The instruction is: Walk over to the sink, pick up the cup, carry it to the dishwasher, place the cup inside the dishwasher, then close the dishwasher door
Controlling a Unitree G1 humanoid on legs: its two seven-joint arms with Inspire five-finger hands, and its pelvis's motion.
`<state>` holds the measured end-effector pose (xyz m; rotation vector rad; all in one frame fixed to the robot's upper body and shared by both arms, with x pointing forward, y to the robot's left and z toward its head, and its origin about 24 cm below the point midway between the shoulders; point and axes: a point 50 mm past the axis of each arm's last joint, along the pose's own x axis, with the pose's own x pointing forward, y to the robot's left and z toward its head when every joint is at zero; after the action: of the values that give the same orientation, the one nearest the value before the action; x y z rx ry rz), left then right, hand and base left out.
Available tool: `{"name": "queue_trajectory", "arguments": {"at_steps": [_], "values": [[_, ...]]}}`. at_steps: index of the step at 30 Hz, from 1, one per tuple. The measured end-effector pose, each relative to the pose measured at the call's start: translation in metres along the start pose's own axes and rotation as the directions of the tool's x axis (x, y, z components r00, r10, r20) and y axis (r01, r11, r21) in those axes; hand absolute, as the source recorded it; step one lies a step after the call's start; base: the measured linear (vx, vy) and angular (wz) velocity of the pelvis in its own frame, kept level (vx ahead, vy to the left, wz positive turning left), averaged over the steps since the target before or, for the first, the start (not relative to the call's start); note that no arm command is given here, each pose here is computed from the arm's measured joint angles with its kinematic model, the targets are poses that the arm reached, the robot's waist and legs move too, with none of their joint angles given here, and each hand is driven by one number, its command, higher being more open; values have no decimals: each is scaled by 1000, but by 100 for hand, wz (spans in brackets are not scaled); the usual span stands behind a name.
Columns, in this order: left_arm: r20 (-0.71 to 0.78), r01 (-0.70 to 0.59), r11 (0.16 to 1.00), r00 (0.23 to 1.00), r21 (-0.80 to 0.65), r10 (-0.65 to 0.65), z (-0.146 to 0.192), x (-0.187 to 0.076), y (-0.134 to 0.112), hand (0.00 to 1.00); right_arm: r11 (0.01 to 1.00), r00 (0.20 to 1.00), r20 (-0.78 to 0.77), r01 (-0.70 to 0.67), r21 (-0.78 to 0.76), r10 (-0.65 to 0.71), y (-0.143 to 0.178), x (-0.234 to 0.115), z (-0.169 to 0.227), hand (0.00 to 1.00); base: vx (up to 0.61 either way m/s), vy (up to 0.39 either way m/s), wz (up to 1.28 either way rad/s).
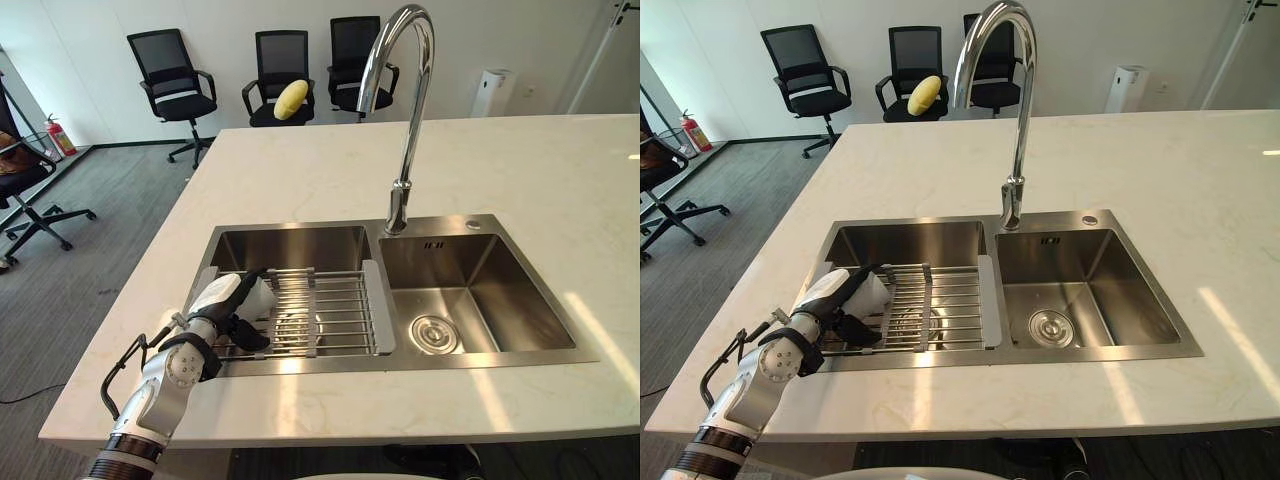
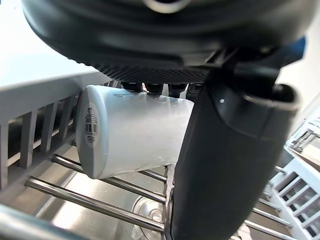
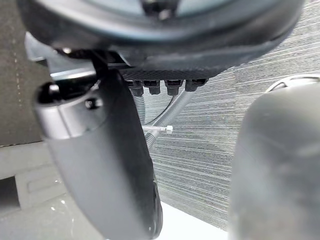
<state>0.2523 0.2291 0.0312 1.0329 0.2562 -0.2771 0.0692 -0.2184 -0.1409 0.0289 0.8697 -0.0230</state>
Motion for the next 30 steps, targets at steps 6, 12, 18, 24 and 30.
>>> {"name": "queue_trajectory", "arguments": {"at_steps": [6,12,18,24,30], "values": [[42,-30,992,998,-123,35,-3,-2,10,100,1000,1000,3,1,-1,-1,0,0,1,100,0,0,0],[50,-47,978,997,-204,58,-6,-5,12,100,1000,1000,5,4,1,-4,0,0,1,100,0,0,0],[35,-49,975,998,-219,58,-10,-8,9,100,1000,1000,4,6,2,-6,1,0,1,100,0,0,0],[20,-49,978,998,-205,54,-11,-8,7,100,1000,1000,1,6,2,-6,0,-1,0,100,0,0,0],[3,-63,977,998,-204,65,-10,-8,5,100,1000,1000,-5,7,3,-7,0,-2,-2,100,0,0,0]]}}
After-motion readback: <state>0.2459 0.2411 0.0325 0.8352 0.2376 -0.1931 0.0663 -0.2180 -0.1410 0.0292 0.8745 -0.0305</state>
